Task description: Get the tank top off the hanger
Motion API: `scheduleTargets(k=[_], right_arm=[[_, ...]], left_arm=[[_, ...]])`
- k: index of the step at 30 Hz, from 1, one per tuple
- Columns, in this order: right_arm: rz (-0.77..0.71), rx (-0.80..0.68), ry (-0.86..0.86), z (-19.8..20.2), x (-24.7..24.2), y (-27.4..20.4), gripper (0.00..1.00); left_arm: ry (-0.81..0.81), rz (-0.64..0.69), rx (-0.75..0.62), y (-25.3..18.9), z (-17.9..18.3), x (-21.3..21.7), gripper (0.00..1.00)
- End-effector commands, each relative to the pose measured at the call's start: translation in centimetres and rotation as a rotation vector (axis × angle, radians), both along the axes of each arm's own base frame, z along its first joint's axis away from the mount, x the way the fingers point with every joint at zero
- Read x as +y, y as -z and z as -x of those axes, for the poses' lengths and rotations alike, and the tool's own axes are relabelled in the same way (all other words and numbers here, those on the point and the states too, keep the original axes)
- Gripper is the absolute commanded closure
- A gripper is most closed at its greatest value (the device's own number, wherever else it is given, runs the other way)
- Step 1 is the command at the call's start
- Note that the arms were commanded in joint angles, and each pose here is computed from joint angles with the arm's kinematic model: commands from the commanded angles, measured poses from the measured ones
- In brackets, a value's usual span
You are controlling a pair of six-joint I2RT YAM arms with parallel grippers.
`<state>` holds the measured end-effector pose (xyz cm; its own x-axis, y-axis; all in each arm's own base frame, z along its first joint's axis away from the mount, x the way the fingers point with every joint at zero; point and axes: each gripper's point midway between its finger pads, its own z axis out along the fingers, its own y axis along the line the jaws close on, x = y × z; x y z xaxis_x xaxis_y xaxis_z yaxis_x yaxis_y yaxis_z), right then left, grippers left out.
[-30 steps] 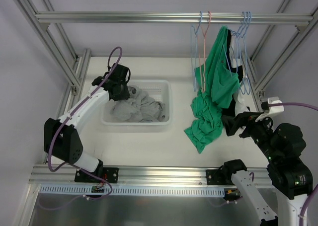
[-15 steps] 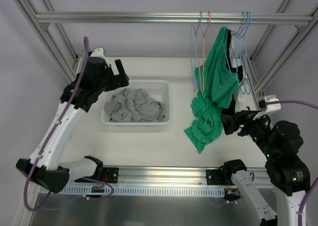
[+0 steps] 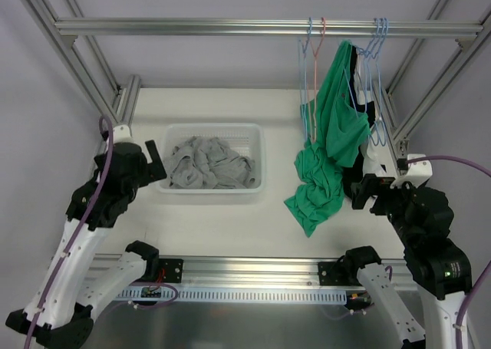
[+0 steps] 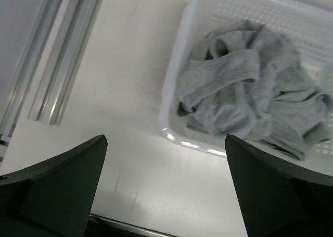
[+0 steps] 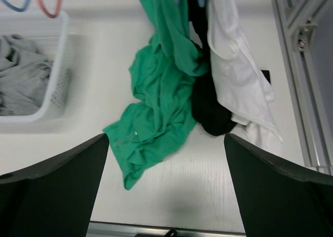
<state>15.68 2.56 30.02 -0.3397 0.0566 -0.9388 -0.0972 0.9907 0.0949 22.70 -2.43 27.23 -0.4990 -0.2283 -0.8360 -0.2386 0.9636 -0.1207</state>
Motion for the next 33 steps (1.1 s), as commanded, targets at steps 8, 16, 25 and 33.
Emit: scheduleTargets(k=[8,16,25,33], right_arm=[[0.134,-0.012,0.185,1.6,-4.6,3.6,0.01],[0.103,-0.049,0.143,1.3,-3.7,3.3,0.01],[0.045,-0.022,0.111,0.1,-2.2,4.4,0.0],[0.085,-0.032,0.16,-0.2,-3.3,4.0,0.0]], left_arm=[[-0.155,-0.04,-0.127,2.8,4.8,4.9,0.01],[-0.187,-0.019,-0.177,2.9,5.8,5.6,0.01],[-0.204,0.006,-0.229,2.8,6.2,5.9,0.01],[-0.116,-0.013,-0.126,3.9,4.5,4.4,0.01]])
